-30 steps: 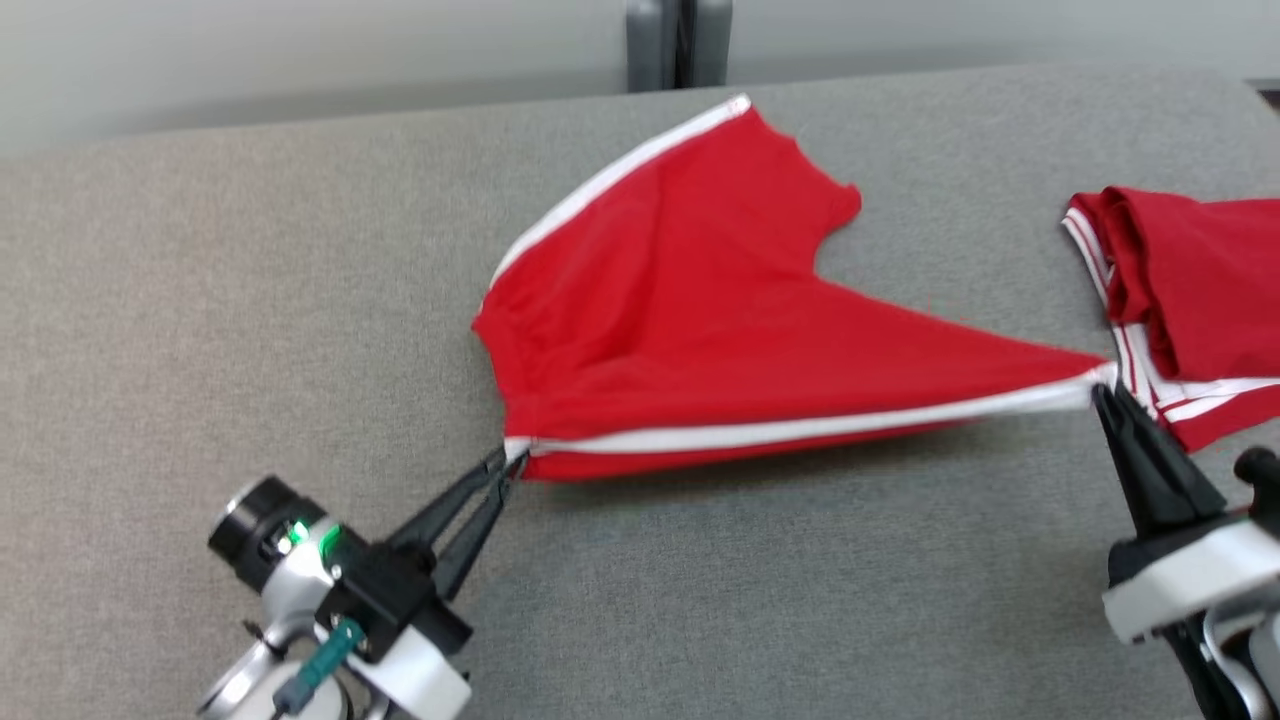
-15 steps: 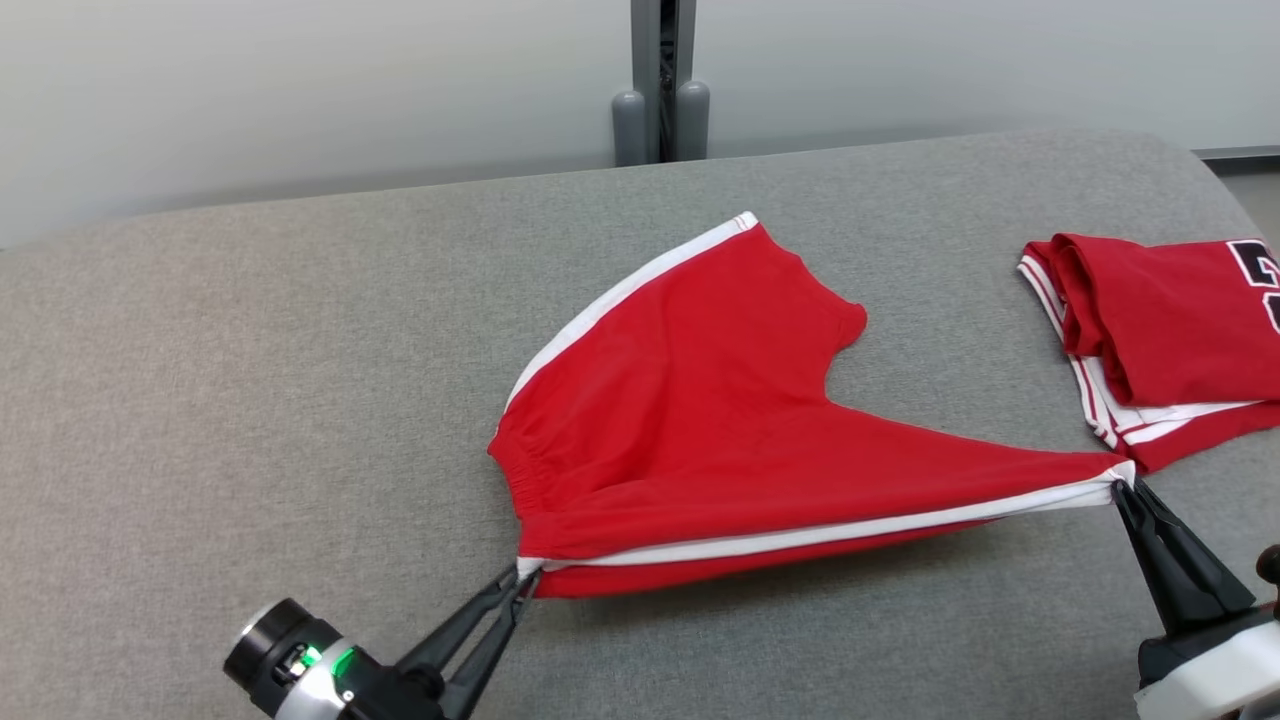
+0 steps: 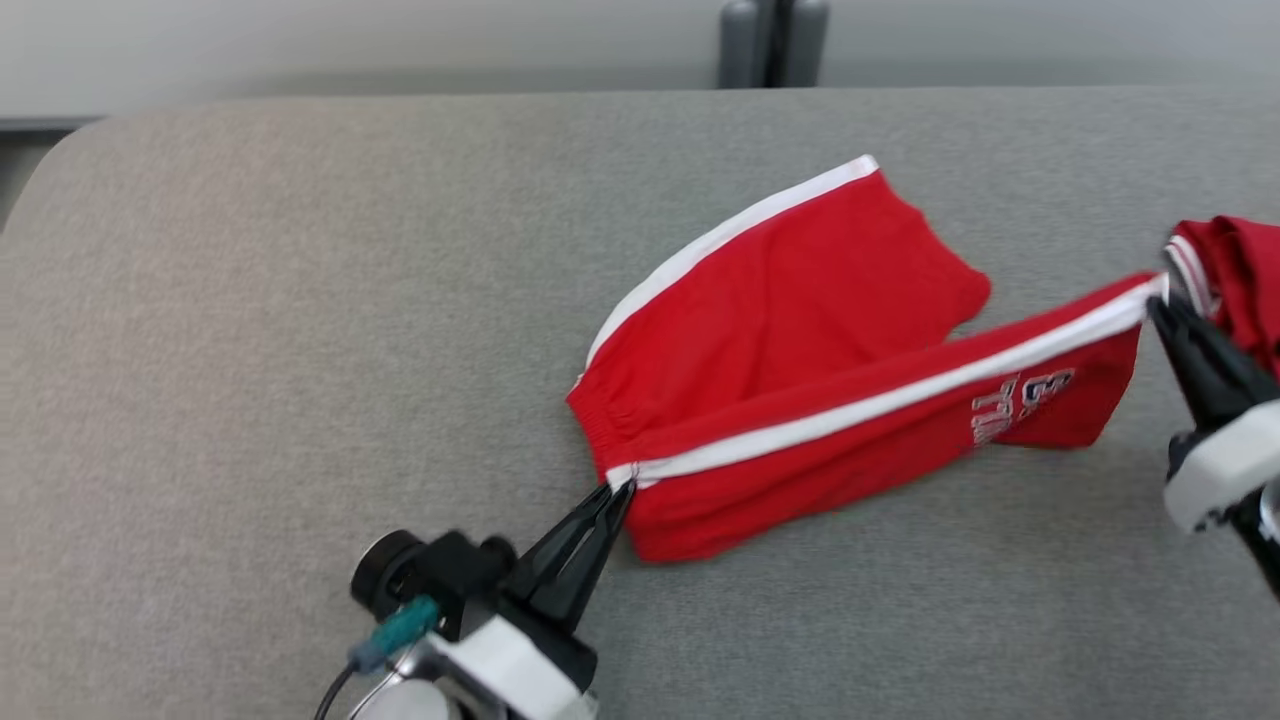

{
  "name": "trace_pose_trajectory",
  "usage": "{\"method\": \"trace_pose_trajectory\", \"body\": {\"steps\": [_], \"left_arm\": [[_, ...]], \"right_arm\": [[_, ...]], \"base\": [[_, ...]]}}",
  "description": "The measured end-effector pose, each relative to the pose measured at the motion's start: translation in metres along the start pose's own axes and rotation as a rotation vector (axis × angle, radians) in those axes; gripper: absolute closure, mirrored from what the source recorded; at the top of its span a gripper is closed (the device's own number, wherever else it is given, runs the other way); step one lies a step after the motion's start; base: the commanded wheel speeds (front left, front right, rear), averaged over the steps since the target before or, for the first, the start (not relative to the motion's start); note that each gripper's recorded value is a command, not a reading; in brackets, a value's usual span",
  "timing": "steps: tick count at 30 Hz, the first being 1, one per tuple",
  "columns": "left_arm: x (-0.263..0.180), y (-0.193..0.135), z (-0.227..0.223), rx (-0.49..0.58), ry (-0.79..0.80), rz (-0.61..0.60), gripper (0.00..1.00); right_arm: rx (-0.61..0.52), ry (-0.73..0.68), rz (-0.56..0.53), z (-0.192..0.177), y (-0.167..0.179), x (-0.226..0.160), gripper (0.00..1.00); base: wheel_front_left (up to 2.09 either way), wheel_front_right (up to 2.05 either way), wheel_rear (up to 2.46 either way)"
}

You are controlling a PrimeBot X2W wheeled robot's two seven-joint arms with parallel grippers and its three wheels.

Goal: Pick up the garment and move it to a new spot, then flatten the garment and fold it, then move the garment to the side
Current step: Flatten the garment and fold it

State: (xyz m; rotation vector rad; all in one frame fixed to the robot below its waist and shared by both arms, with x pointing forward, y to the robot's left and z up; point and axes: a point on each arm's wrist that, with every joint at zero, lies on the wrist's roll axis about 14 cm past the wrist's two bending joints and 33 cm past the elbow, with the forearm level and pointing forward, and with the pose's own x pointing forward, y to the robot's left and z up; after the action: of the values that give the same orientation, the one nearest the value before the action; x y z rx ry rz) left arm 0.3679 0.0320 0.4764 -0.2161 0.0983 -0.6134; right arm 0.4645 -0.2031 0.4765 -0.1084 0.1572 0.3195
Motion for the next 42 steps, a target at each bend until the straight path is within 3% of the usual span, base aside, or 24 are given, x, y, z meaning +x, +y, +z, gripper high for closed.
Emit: {"method": "trace_pose_trajectory", "body": {"steps": [2, 6, 13, 28, 39, 40, 41, 42], "left_arm": [[0.009, 0.01, 0.0, -0.14, 0.001, 0.058, 1.0], [0.016, 0.029, -0.002, -0.262, 0.008, 0.127, 1.0], [0.024, 0.052, 0.0, -0.333, -0.01, 0.188, 1.0], [0.041, 0.097, -0.029, -0.298, 0.06, 0.29, 1.0], [0.045, 0.106, -0.048, -0.277, 0.113, 0.325, 1.0], [0.045, 0.107, -0.047, -0.274, 0.105, 0.329, 1.0], [0.045, 0.107, -0.046, -0.269, 0.105, 0.331, 1.0], [0.045, 0.108, -0.046, -0.264, 0.102, 0.333, 0.91]], "right_arm": [[-0.035, 0.012, 0.033, 0.008, 0.001, 0.033, 1.0], [-0.057, 0.032, 0.075, 0.011, 0.011, 0.074, 1.0], [-0.08, 0.06, 0.13, 0.002, 0.029, 0.128, 1.0], [-0.125, 0.086, 0.179, -0.021, 0.051, 0.201, 1.0], [-0.159, 0.159, 0.198, -0.051, 0.06, 0.212, 1.0], [-0.156, 0.159, 0.195, -0.051, 0.059, 0.212, 0.79], [-0.153, 0.159, 0.191, -0.05, 0.059, 0.212, 0.65], [-0.155, 0.157, 0.188, -0.048, 0.058, 0.212, 0.48]], "base": [[0.0, 0.0, 0.0], [0.0, 0.0, 0.0], [0.0, 0.0, 0.0], [0.0, 0.0, 0.0], [0.0, 0.0, 0.0], [0.0, 0.0, 0.0], [0.0, 0.0, 0.0], [0.0, 0.0, 0.0]]}}
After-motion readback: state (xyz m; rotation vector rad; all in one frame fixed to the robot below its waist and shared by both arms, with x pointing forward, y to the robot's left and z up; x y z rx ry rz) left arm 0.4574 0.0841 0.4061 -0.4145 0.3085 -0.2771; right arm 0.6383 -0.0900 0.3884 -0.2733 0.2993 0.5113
